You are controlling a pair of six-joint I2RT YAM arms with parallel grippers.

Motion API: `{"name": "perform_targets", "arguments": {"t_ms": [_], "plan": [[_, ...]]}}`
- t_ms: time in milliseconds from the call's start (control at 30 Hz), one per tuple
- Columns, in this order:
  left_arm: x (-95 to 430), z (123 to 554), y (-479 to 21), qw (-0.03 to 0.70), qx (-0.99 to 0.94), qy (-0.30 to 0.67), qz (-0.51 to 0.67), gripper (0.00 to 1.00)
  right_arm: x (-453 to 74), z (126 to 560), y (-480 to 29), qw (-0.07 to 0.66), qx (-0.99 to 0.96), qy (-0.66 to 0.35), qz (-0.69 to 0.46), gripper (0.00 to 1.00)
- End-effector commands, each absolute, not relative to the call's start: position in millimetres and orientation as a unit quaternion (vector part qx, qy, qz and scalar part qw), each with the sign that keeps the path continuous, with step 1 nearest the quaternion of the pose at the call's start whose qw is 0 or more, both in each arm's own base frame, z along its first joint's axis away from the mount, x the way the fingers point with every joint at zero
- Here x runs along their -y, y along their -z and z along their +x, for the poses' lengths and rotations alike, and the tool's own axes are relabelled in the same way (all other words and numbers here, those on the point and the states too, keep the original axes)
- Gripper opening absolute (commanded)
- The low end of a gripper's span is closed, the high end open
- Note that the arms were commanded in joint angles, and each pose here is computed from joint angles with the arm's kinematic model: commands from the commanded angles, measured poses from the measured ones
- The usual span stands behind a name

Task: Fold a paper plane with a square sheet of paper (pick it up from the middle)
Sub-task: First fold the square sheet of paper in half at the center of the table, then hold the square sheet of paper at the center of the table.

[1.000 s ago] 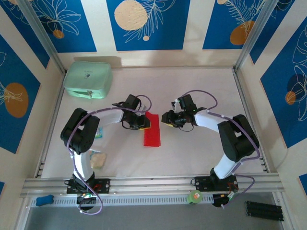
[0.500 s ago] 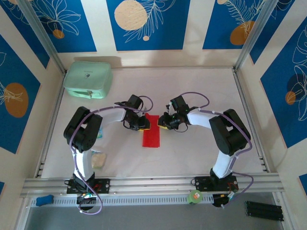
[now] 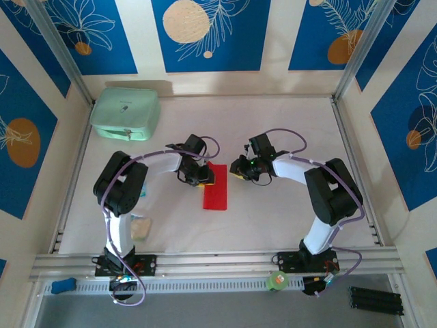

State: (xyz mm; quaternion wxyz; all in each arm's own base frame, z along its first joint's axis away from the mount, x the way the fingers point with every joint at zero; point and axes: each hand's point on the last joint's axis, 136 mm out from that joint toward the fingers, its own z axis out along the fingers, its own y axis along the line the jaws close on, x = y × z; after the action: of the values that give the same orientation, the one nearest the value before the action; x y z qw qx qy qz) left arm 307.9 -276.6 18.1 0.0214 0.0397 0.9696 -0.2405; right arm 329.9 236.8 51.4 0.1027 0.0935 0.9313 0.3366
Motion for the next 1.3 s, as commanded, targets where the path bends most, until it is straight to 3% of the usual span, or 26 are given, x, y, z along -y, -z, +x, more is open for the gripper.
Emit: {"name": "perform_targets", "arguments": {"t_ms": [0,967,1267], "plan": [[236,278,31,-0.042,-0.991,0.127,0.010,0.32,-231,324,-52,0.100,-0.932,-0.332,0.104,0.24],[214,261,56,-0.084,-0.995,0.048,-0.031,0.38,-236,319,-48,0.088,-0.930,-0.344,0.096,0.24],[208,258,61,-0.089,-0.995,0.034,-0.041,0.34,-237,318,-48,0.087,-0.930,-0.345,0.093,0.24]]}}
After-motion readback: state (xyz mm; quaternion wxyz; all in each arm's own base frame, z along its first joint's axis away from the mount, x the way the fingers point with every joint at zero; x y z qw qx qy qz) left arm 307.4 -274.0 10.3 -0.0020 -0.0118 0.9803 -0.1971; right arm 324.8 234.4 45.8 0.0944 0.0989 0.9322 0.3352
